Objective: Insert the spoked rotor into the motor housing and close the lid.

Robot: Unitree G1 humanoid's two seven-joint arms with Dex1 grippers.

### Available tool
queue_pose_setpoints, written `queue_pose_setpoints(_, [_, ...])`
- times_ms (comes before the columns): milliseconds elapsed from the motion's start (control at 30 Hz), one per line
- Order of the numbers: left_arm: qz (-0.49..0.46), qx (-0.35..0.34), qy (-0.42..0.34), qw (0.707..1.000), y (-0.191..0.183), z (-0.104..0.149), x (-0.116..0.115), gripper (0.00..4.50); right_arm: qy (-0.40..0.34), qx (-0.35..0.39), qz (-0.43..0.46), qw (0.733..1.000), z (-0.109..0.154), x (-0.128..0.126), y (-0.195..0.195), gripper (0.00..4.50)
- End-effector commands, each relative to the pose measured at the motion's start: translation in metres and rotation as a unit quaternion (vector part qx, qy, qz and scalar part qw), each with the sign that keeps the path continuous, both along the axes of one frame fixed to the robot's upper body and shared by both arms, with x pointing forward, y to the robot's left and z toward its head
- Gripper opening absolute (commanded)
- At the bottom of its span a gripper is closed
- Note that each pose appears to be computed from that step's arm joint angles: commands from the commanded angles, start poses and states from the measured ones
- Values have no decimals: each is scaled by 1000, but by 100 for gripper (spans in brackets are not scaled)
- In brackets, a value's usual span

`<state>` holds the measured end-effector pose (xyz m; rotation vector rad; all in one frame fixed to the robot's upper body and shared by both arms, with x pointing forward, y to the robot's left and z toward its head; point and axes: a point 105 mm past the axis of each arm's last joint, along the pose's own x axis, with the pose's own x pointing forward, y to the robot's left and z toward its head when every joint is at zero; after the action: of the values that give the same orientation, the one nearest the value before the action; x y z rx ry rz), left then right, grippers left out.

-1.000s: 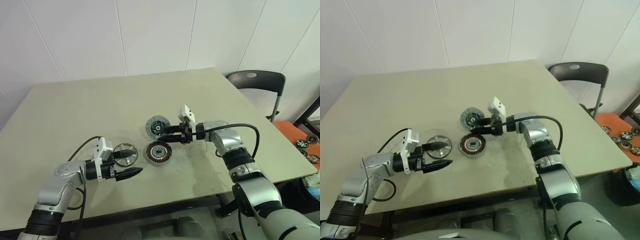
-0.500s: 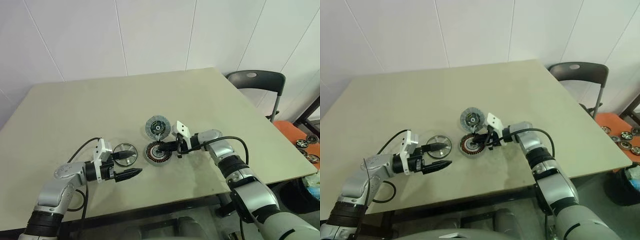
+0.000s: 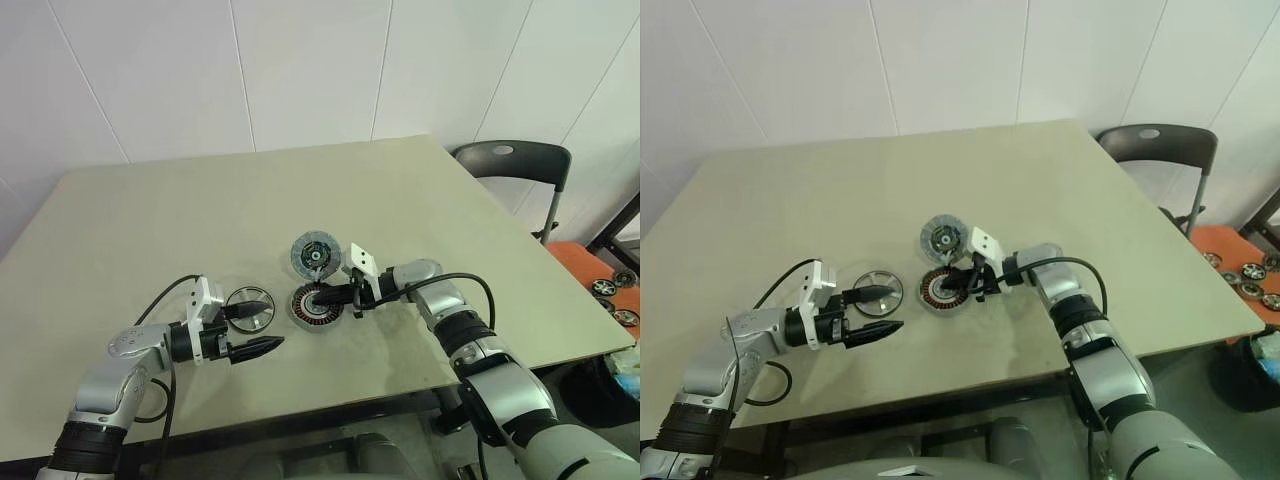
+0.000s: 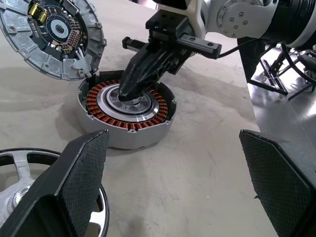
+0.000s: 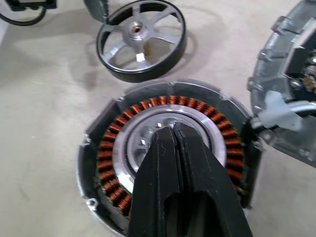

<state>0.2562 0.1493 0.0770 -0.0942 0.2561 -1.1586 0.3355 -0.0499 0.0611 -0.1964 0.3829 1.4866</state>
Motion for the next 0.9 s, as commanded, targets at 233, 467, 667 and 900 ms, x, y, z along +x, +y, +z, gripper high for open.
queue_pose_setpoints(233, [3,-7,-25,1000,-1,13,5,450,-28,7,42,999,21,-6,14,5])
queue_pose_setpoints(467, [5,-7,-24,1000,-1,12,4,450,-62,20,-12,998,23,11,22,5])
queue_pose_setpoints(667, [6,-5,-23,1000,0,13,4,450,-51,41,-36,997,29,20,23,5])
queue_pose_setpoints(900, [5,-4,-24,1000,0,13,3,450,-29,22,8,999,18,3,20,5])
